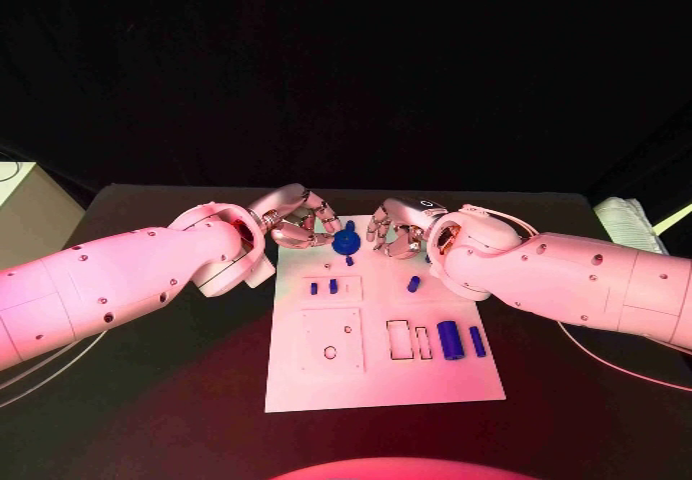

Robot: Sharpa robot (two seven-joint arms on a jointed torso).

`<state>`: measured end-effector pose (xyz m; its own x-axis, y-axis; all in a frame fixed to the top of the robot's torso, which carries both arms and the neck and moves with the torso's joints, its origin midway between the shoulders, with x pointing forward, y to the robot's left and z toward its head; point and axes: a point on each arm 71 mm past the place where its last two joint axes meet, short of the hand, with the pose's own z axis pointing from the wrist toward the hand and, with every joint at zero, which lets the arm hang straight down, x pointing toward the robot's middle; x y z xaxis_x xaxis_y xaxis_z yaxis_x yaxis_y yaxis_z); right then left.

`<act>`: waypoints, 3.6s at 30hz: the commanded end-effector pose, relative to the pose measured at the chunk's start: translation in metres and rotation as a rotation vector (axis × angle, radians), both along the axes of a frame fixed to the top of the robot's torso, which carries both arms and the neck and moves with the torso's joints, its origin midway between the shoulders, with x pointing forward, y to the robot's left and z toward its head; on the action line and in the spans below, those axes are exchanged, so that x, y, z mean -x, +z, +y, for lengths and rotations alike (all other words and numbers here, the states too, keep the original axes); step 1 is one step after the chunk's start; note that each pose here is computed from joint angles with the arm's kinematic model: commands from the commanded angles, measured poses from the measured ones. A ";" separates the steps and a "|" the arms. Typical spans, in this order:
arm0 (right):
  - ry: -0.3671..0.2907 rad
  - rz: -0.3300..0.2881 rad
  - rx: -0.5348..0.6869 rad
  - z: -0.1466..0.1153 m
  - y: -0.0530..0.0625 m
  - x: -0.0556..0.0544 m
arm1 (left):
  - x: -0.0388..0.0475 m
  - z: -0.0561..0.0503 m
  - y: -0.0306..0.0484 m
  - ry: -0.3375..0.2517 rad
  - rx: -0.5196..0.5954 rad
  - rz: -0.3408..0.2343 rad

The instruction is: Assemble the parts on the task board

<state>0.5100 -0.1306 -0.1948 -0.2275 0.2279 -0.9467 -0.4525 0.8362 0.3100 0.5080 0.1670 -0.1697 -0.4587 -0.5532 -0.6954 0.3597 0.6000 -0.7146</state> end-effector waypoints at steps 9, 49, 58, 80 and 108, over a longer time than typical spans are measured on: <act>0.033 0.028 -0.030 0.013 -0.001 -0.004 | 0.0009 0.001 -0.0007 -0.004 -0.011 0.018; 0.030 -0.026 -0.050 -0.004 0.006 0.010 | -0.0073 -0.004 -0.0205 0.145 -0.314 0.160; 0.013 -0.031 -0.070 -0.015 0.012 0.016 | -0.0138 -0.015 -0.0255 0.172 -0.461 0.211; 0.000 -0.030 -0.080 -0.021 0.016 0.018 | -0.0265 -0.040 -0.0209 0.159 -0.544 0.229; -0.005 -0.026 -0.079 -0.023 0.016 0.018 | -0.0295 -0.054 -0.0242 0.115 -0.596 0.264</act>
